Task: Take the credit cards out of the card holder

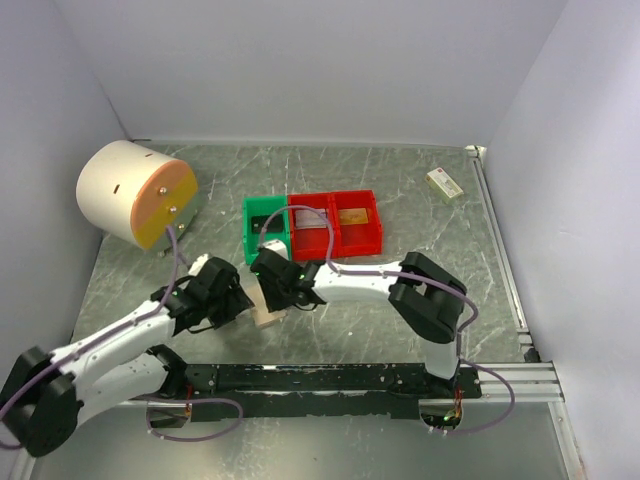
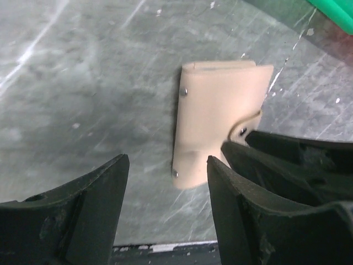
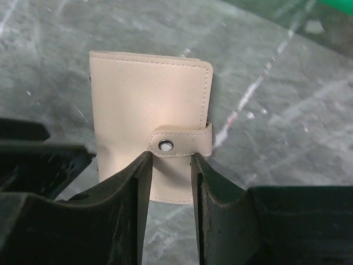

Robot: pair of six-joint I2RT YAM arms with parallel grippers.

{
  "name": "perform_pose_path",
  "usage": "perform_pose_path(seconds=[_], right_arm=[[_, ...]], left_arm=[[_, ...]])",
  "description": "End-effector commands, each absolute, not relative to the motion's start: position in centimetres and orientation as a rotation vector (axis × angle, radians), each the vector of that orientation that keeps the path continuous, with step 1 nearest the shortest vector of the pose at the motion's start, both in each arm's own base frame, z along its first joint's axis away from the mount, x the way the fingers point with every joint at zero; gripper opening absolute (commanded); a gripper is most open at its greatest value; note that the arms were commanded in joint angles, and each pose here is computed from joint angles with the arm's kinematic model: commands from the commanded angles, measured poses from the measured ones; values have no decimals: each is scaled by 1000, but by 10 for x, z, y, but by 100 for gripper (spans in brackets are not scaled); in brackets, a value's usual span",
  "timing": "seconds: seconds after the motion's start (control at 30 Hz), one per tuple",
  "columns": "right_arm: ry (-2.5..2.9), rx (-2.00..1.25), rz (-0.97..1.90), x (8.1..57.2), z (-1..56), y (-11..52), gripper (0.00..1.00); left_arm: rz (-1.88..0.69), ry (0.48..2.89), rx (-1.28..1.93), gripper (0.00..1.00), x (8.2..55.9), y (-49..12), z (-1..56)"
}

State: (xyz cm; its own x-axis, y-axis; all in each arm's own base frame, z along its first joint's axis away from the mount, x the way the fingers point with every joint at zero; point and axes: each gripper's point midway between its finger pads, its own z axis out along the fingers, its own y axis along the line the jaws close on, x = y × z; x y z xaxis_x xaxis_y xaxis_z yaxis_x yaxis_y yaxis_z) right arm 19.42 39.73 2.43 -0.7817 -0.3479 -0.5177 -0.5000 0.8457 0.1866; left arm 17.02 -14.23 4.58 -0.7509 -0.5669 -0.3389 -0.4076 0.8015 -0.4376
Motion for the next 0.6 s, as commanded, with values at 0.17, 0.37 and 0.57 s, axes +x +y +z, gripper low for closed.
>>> perform_pose_path(seconds=[0.17, 0.37, 0.57], right_arm=[[2751, -532, 399, 155, -3, 332, 33], [2729, -460, 452, 157, 20, 317, 34], [2658, -358, 582, 178, 53, 311, 36]], left_arm=[[-668, 2518, -532, 66, 214, -202, 44], [-758, 2575, -419, 46, 212, -224, 28], [-867, 2572, -277, 34, 205, -250, 29]])
